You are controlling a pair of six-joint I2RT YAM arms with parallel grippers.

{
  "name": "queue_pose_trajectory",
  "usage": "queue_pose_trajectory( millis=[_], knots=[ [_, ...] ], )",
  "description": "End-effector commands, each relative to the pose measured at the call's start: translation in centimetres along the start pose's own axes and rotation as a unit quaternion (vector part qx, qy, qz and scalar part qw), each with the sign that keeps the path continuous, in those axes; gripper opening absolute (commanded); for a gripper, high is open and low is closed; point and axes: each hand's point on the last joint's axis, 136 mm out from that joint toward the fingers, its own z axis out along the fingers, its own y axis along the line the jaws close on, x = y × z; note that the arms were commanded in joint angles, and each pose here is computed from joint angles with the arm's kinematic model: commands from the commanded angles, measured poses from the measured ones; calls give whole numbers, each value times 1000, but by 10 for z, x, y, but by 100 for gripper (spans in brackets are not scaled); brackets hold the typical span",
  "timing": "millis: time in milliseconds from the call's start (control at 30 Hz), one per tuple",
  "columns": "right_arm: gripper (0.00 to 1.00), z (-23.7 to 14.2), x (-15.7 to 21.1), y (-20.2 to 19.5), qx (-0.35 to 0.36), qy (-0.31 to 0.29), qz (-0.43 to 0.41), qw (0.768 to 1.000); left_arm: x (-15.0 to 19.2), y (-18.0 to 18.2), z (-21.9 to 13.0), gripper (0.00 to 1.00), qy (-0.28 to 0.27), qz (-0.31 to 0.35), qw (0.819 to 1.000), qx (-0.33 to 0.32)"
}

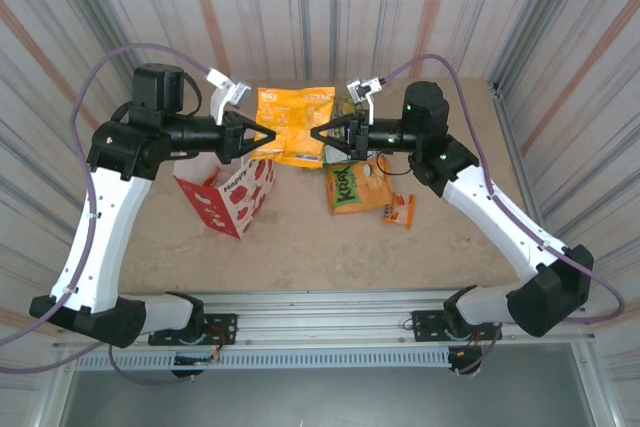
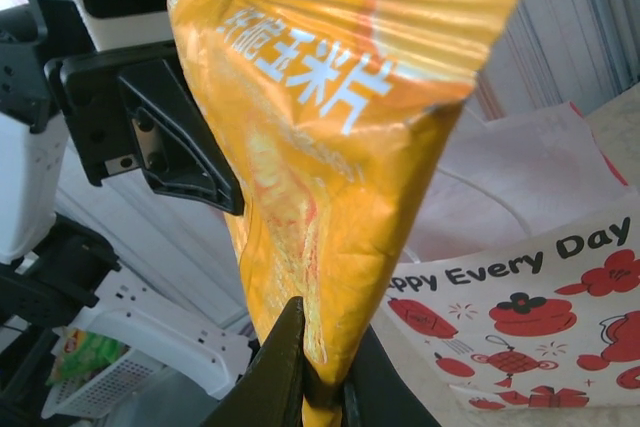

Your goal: Place the snacks into the paper bag

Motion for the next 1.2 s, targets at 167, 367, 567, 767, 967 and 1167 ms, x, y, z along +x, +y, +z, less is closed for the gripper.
queue_pose_trajectory(
  millis=[167,367,567,767,967,1167],
  knots=[
    [49,-21,-16,-35,109,-45,19,993,-28,29,-35,0,-50,-1,991,-125],
    [52,-31,8,-70,175,-23,69,982,-54,60,-63,0,-83,4,964,-251],
    [52,-38,45,-105,244,25,129,961,-44,90,-78,0,-57,-20,938,-341],
    [52,-52,86,-128,297,85,187,933,10,100,-77,0,67,-40,929,-361],
    [52,-67,112,-138,332,126,213,911,64,109,-81,3,186,-55,903,-383],
    [52,-74,121,-142,345,140,227,900,78,116,-72,30,235,-54,889,-389]
  ],
)
